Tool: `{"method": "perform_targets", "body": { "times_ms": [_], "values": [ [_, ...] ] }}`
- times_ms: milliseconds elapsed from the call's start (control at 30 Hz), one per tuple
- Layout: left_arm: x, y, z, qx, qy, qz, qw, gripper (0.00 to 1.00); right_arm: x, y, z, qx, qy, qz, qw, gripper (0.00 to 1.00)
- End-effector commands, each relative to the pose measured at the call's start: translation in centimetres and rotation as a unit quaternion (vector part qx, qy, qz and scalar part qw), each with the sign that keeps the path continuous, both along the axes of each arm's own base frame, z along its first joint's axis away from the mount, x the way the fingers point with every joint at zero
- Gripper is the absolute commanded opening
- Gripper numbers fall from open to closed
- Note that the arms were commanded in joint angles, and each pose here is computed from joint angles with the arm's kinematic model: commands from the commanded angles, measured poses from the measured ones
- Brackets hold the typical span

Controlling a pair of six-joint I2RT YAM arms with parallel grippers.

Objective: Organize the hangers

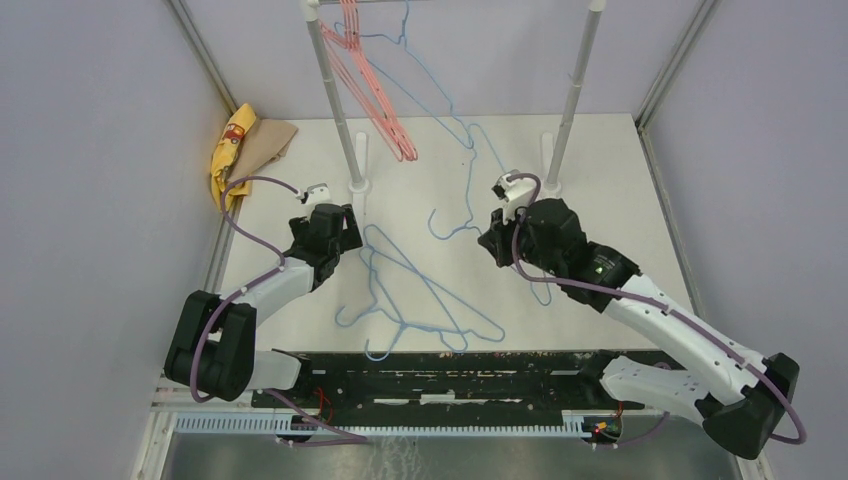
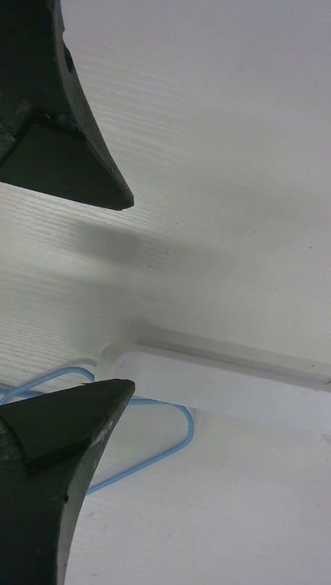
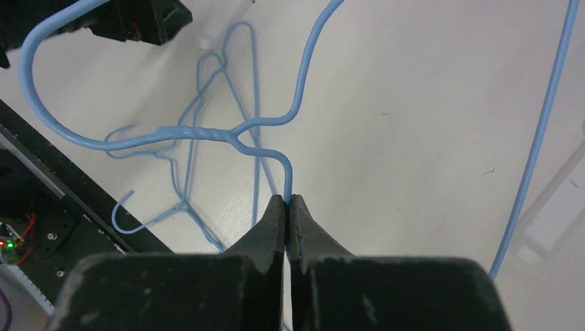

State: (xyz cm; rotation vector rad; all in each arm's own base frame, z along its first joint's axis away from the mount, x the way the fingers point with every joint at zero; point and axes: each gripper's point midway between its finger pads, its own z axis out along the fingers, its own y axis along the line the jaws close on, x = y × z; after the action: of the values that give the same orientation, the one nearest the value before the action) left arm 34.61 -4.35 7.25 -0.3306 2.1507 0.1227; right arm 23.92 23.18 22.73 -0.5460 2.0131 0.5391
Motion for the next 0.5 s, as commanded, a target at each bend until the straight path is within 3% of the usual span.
{"method": "perform_targets", "body": {
  "times_ms": [0, 467],
  "values": [
    [0.6, 0.2, 1.0, -0.016, -0.024, 0.02, 0.999, 0.99, 0.5, 0.2, 5.5, 0.053, -0.024, 0.01, 0.998, 0.01],
    [0.5, 0.2, 1.3, -0.021, -0.029, 0.02, 0.999, 0.99, 1.4, -2.4, 14.1, 0.074, -0.087, -0.023, 0.993, 0.01]
  ]
}}
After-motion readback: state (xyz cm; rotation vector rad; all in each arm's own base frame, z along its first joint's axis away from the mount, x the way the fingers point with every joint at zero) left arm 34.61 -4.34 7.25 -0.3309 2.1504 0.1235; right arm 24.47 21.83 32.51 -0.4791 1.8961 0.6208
